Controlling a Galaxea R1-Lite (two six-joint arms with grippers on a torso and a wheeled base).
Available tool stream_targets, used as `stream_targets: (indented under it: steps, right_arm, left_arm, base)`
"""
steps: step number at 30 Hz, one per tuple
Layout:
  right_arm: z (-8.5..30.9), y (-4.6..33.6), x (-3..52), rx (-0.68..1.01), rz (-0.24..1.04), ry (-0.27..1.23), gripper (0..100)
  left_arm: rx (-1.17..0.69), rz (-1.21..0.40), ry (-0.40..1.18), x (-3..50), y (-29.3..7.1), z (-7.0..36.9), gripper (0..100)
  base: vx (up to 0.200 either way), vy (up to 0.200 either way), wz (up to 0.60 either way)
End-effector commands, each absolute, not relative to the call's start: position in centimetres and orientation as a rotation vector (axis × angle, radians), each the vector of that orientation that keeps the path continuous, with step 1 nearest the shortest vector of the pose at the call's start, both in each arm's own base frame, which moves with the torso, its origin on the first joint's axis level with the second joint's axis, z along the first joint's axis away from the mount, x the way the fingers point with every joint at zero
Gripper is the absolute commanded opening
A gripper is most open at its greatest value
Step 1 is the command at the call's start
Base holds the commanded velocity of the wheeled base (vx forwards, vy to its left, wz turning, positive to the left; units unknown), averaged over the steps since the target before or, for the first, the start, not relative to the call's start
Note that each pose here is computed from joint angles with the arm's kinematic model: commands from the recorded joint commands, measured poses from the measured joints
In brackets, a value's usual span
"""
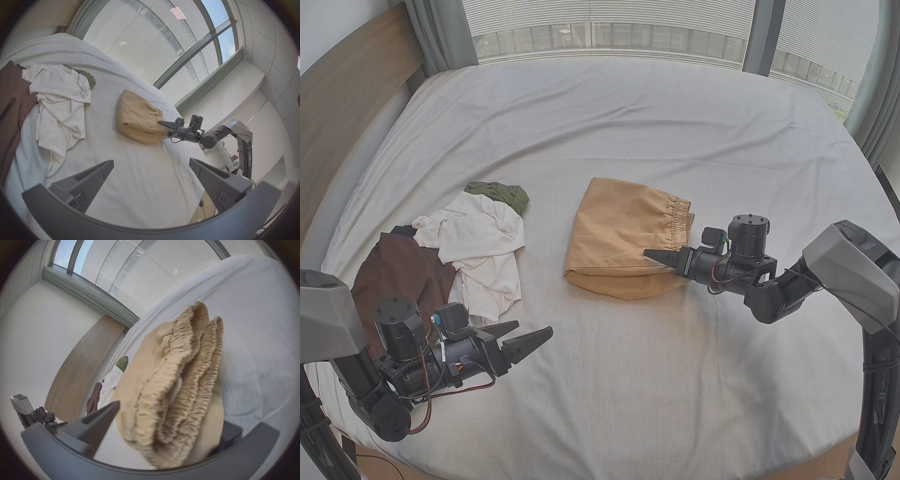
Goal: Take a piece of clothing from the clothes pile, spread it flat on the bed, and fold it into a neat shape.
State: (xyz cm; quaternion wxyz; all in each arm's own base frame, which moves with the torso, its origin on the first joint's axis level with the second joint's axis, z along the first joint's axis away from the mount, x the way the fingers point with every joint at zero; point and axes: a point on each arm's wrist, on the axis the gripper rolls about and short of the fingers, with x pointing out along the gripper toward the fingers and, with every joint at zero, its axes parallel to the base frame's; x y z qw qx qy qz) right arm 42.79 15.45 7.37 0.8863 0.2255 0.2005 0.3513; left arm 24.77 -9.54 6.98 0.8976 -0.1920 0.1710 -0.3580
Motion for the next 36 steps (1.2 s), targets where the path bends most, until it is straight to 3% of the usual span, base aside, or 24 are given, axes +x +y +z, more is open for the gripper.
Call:
stream_targets:
  steps: [1,10,17,30,36]
  right_arm:
    - [8.4,15.1,39.9,0.463,0.736,0.449,100]
    - [8.2,15.5,31.6,0.391,0.798,0.573,100]
    - [8.4,16.2,27.5,0.367,0.845,0.565,100]
    - [14.0,13.9,19.2,0.342,0.966,0.408,100]
    - [16.5,10.0,14.5,0.337,0.934,0.293,100]
  left_arm:
    - [-0.397,-0.747,0.345,24.7,-9.6,7.2,100]
    - [-0.392,-0.789,0.320,23.4,-9.9,8.4,100]
    - [-0.388,-0.852,0.318,21.7,-10.0,9.2,100]
    - [-0.375,-0.936,0.163,14.8,-8.2,13.2,100]
    - [-0.385,-0.846,0.028,11.8,-6.4,15.6,100]
  base:
    - [0.000,0.000,0.00]
    - [0.000,0.000,0.00]
    - [0.000,0.000,0.00]
    - [0.000,0.000,0.00]
    - [0.000,0.000,0.00]
